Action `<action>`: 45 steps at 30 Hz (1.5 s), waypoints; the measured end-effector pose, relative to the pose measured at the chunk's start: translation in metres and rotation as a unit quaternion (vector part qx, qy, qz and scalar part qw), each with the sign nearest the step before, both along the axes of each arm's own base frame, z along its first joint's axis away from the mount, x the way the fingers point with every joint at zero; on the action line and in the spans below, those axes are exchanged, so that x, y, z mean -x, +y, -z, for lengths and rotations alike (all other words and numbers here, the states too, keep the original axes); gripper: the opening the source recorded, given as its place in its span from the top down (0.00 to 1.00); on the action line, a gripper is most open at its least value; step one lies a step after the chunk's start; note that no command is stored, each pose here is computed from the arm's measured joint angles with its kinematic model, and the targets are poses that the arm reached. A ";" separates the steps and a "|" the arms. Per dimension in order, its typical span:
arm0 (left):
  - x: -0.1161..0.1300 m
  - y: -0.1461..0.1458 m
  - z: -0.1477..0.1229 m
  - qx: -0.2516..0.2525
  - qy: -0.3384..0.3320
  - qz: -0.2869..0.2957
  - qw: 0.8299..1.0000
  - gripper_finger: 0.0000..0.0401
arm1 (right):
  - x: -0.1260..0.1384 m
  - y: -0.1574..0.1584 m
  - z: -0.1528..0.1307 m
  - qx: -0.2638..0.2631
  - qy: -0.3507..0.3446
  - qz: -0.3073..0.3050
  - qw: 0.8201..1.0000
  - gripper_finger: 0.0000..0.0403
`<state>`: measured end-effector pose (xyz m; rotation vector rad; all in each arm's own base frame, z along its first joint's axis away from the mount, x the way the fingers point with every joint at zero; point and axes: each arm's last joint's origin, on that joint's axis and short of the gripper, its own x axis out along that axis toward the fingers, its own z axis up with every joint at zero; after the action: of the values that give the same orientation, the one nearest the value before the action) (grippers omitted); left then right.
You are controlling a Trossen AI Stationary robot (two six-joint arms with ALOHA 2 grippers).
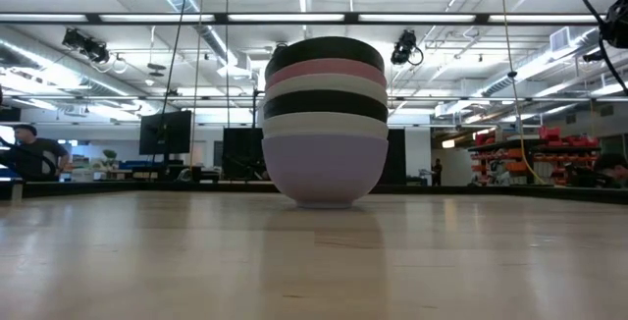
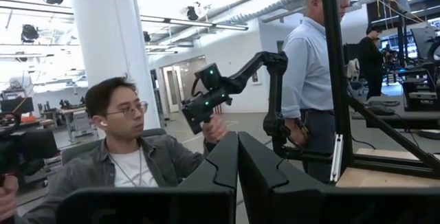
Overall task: Nest bowls inside each other
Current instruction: Return to Home Position
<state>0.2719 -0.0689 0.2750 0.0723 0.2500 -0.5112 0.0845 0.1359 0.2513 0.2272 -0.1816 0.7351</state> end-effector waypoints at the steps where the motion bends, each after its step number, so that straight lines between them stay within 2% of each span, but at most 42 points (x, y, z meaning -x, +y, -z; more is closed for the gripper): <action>1: -0.001 0.000 0.001 0.000 0.000 -0.001 1.000 0.94 | 0.000 0.000 0.000 0.000 0.000 0.000 1.000 0.96; 5: 0.000 -0.001 0.003 0.006 -0.025 0.001 1.000 0.93 | 0.000 0.000 0.000 0.001 0.000 0.000 1.000 0.96; 7: 0.004 0.003 0.016 0.011 -0.033 -0.004 0.999 0.92 | -0.001 0.001 0.001 0.004 0.002 0.000 1.000 0.96; 9: 0.014 0.015 0.026 0.028 -0.027 -0.026 0.999 0.91 | -0.001 0.001 0.001 0.004 0.002 0.000 1.000 0.96; 12: 0.030 0.033 0.025 0.050 -0.069 -0.060 0.995 0.91 | -0.001 0.001 0.001 0.007 0.000 0.001 1.000 0.96; 15: 0.048 0.045 0.035 0.072 -0.060 -0.076 0.993 0.92 | -0.001 0.001 0.001 0.008 -0.001 0.001 1.000 0.96; 18: 0.066 0.052 0.025 0.087 -0.108 -0.063 0.988 0.93 | 0.000 -0.001 0.000 0.004 -0.004 0.002 1.000 0.96; 24: 0.091 0.058 0.012 0.090 -0.159 -0.048 0.982 0.93 | 0.005 -0.009 -0.008 -0.013 -0.021 0.004 1.000 0.96; 30: 0.108 0.065 0.003 0.079 -0.203 -0.063 0.974 0.91 | 0.010 -0.019 -0.012 -0.018 -0.025 0.005 1.000 0.96; 45: 0.140 0.081 -0.007 0.094 -0.250 -0.095 0.959 0.93 | 0.018 -0.048 -0.021 -0.057 -0.036 0.034 0.997 0.96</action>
<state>0.1318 0.0124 0.2819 -0.0098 -0.2870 -0.3099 0.0667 0.0877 0.2727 0.3008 -0.2992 0.6660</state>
